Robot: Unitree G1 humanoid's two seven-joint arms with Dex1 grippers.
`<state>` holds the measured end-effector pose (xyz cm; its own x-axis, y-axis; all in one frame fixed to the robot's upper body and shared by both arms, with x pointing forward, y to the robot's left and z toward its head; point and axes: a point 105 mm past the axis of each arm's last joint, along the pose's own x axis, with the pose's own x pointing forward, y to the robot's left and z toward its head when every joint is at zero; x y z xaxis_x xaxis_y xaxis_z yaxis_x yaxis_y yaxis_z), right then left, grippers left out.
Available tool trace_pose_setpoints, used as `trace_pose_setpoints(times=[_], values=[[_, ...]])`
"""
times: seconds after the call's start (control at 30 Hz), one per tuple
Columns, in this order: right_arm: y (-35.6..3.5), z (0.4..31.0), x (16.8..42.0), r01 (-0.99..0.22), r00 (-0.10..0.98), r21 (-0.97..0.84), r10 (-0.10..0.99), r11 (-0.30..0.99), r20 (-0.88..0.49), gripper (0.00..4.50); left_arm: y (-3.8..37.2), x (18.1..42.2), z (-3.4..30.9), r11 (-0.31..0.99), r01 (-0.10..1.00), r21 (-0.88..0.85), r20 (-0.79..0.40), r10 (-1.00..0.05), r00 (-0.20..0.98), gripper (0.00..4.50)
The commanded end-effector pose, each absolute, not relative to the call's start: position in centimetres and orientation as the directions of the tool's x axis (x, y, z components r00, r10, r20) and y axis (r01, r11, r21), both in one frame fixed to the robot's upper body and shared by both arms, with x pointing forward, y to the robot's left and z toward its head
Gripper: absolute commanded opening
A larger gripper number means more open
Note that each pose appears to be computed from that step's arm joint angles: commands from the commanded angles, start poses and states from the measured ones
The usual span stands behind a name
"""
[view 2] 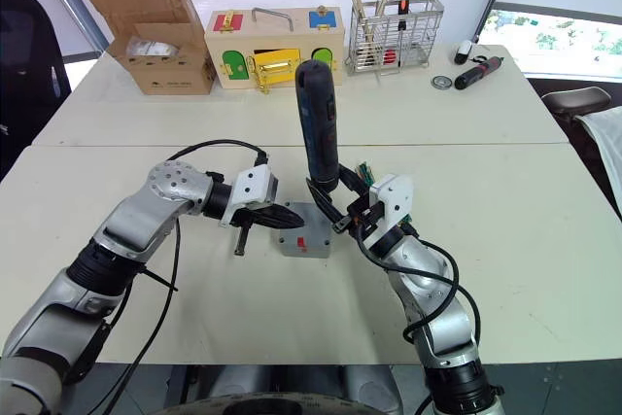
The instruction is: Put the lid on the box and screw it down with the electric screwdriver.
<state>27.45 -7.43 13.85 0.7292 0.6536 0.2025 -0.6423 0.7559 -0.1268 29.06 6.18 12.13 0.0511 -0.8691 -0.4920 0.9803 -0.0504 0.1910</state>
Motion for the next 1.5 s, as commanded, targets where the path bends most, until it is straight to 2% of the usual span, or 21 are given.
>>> trace_pose_setpoints(times=[0.03,0.3,0.4,0.83,1.07,1.5], values=[[-6.8,8.3,26.6,-0.693,0.721,-0.031,0.693,0.72,0.008,1.75,6.7,28.7,10.2,-0.045,0.989,0.141,-0.554,-0.832,0.041,0.0],[-6.4,7.7,26.3,-0.705,0.709,-0.033,0.705,0.709,-0.013,1.75,6.8,28.6,10.2,-0.037,0.99,0.138,-0.554,-0.831,0.046,0.0],[-6.0,7.1,26.3,-0.717,0.696,-0.112,0.715,0.688,-0.063,1.75,6.9,28.6,10.2,-0.034,0.989,0.141,-0.553,-0.831,0.05,0.0],[-7.2,6.1,26.0,-0.676,0.735,-0.016,0.674,0.736,-0.074,1.75,7.3,28.3,10.0,-0.027,0.99,0.141,-0.56,-0.827,0.057,0.0],[-6.5,10.1,26.0,-0.696,0.714,0.007,0.691,0.718,0.109,1.75,7.1,28.3,9.9,-0.033,0.989,0.143,-0.555,-0.83,0.052,0.0],[-6.2,10.8,26.2,-0.702,0.703,-0.025,0.698,0.712,0.139,1.75,6.8,28.4,9.7,-0.026,0.99,0.141,-0.546,-0.836,0.055,0.0]])
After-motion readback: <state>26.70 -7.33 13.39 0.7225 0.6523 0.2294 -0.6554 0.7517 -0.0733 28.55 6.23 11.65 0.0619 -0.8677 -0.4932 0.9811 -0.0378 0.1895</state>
